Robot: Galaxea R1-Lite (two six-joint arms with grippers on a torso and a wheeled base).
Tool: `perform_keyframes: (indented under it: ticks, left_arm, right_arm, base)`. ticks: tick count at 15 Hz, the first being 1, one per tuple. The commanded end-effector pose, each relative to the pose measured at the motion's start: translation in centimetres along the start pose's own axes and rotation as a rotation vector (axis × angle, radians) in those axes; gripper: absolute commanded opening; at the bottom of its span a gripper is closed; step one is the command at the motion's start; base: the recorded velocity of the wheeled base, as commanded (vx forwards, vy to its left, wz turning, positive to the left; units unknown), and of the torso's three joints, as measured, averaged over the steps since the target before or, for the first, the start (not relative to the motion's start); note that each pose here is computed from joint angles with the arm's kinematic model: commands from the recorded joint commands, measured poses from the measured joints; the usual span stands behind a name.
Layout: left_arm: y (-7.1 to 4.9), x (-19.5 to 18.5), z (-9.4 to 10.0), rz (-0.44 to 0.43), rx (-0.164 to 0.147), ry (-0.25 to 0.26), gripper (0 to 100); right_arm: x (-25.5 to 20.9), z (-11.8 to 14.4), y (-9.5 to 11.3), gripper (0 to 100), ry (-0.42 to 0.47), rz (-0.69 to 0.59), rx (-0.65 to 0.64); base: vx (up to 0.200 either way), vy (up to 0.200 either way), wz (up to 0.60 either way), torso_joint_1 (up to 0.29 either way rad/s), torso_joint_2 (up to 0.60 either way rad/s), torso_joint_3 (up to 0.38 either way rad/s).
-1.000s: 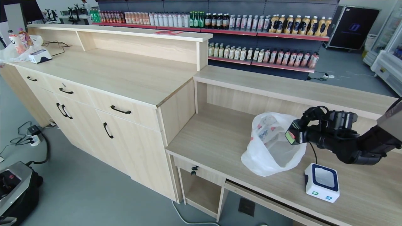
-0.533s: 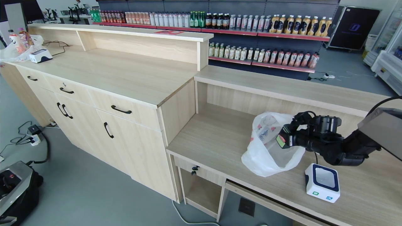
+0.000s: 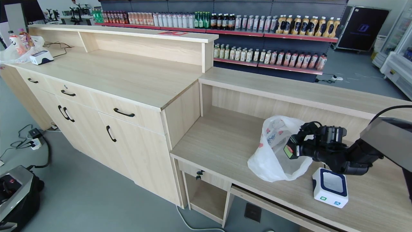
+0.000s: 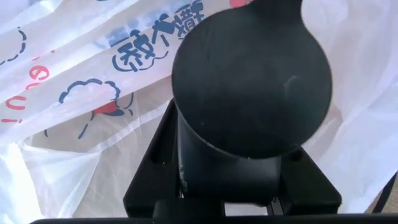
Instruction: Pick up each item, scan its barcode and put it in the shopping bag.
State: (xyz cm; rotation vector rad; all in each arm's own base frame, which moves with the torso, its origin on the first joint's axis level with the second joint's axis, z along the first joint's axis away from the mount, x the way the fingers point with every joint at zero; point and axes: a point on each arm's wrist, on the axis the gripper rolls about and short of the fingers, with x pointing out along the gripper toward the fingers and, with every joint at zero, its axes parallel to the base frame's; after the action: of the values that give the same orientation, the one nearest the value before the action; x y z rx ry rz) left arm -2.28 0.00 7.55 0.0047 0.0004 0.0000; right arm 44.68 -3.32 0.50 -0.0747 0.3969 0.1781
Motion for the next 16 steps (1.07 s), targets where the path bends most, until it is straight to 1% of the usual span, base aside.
perform_keyframes:
  ticks: [1,5,7,8,10,12,14,16]
  left_arm:
    - [0.0,0.0,0.0,0.0,0.0,0.0,100]
    - [0.0,0.0,0.0,0.0,0.0,0.0,100]
    - [0.0,0.0,0.0,0.0,0.0,0.0,100]
    - [0.0,0.0,0.0,0.0,0.0,0.0,100]
    - [0.0,0.0,0.0,0.0,0.0,0.0,100]
    - [0.0,0.0,0.0,0.0,0.0,0.0,100]
    - [0.0,0.0,0.0,0.0,0.0,0.0,100]
    - [0.0,0.0,0.0,0.0,0.0,0.0,100]
  right_arm:
    - [0.3,-0.2,0.0,0,0.0,0.002,0.0]
    - [0.5,-0.9,0.1,0,0.017,0.004,0.003]
    - [0.6,-0.8,0.1,0,0.014,0.004,0.004]
    - [0.6,-0.8,0.1,100,0.014,0.004,0.005]
    - [0.5,-0.7,0.1,100,0.011,0.005,0.006]
    - [-0.2,0.5,0.1,100,-0.018,0.04,0.012]
    - [-2.4,3.9,0.2,100,-0.09,0.042,0.015]
    - [-6.3,6.7,0.1,100,-0.145,0.018,-0.005]
  base:
    - [0.0,0.0,0.0,0.0,0.0,0.0]
    - [0.0,0.0,0.0,0.0,0.0,0.0]
    - [0.0,0.0,0.0,0.0,0.0,0.0]
    - [0.0,0.0,0.0,0.0,0.0,0.0]
    - [0.0,0.0,0.0,0.0,0.0,0.0]
    - [0.0,0.0,0.0,0.0,0.0,0.0]
    - [0.0,0.0,0.0,0.0,0.0,0.0]
    - [0.0,0.0,0.0,0.0,0.0,0.0]
